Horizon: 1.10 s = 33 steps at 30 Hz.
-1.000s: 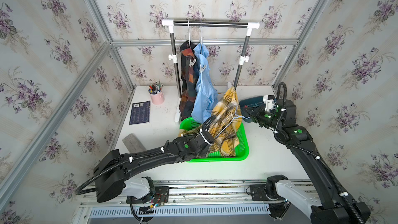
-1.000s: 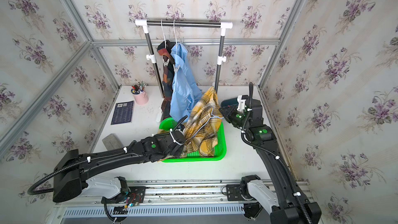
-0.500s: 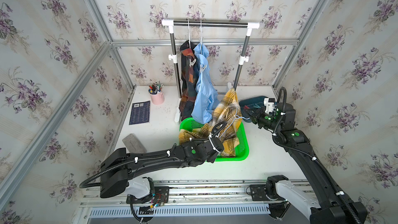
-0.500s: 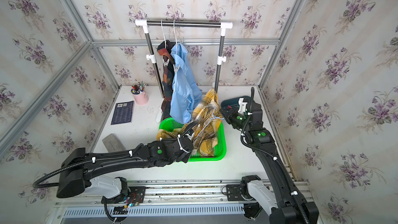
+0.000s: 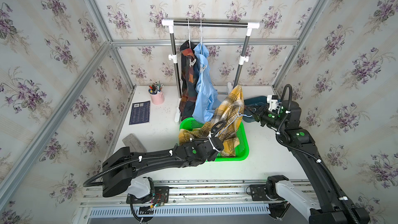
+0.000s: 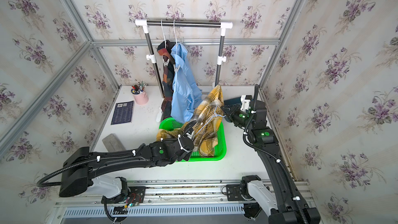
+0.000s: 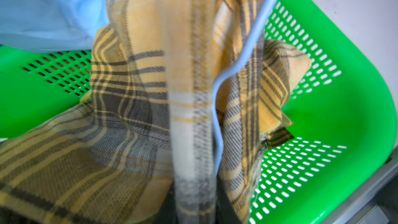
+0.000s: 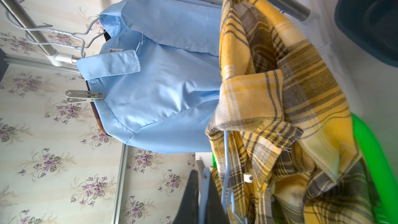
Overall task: Remove the clothespins securing long-sleeve shirts to the hanger
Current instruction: Remove the long-sleeve shirt from the hanger.
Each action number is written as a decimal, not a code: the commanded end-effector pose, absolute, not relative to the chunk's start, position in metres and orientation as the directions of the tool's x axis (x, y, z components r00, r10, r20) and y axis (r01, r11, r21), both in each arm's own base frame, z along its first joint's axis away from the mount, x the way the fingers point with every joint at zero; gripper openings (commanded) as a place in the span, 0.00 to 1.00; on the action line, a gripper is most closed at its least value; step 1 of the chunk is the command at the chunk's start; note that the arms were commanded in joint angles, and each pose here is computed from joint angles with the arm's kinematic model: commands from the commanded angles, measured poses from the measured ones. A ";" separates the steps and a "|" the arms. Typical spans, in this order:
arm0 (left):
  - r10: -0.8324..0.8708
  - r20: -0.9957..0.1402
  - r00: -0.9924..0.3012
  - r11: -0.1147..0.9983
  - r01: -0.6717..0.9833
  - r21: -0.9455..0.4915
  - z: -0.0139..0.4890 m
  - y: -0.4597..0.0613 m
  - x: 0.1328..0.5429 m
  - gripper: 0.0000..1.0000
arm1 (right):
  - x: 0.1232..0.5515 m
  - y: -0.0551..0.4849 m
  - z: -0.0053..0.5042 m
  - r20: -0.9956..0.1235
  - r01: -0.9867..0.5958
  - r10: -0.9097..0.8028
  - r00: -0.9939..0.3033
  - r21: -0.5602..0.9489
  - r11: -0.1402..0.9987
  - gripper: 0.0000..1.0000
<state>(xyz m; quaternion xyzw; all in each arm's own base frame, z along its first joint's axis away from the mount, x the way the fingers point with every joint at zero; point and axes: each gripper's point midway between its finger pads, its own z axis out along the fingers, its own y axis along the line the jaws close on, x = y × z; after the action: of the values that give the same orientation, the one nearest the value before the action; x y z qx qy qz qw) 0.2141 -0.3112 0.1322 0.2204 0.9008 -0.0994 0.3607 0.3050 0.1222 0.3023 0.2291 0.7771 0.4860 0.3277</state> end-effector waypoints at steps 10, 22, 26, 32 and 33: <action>0.326 -0.629 -0.706 0.918 0.396 0.032 0.100 -0.272 0.219 0.21 | 0.310 0.095 0.321 -0.309 -0.008 0.712 -0.631 0.920 0.393 0.00; 0.294 -0.668 -0.683 0.912 0.409 -0.017 0.118 -0.273 0.223 0.26 | 0.308 0.090 0.304 -0.277 0.010 0.719 -0.637 0.930 0.367 0.00; 0.295 -0.664 -0.687 0.916 0.402 -0.009 0.108 -0.285 0.244 0.51 | 0.302 0.091 0.304 -0.287 0.008 0.711 -0.642 0.925 0.381 0.00; 0.316 -0.715 -0.624 0.912 0.407 0.049 0.135 -0.279 0.264 0.85 | 0.296 0.101 0.299 -0.262 0.002 0.694 -0.670 0.935 0.355 0.00; 0.316 -0.731 -0.605 0.903 0.428 0.037 0.147 -0.278 0.259 0.88 | 0.295 0.102 0.296 -0.259 0.004 0.692 -0.673 0.935 0.354 0.00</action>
<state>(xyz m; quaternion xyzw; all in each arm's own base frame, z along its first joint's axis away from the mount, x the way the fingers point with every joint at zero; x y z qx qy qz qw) 0.2563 -0.2777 0.1237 0.1963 0.9090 -0.0625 0.3622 0.2945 0.0979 0.2845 0.2430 0.7652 0.5021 0.3214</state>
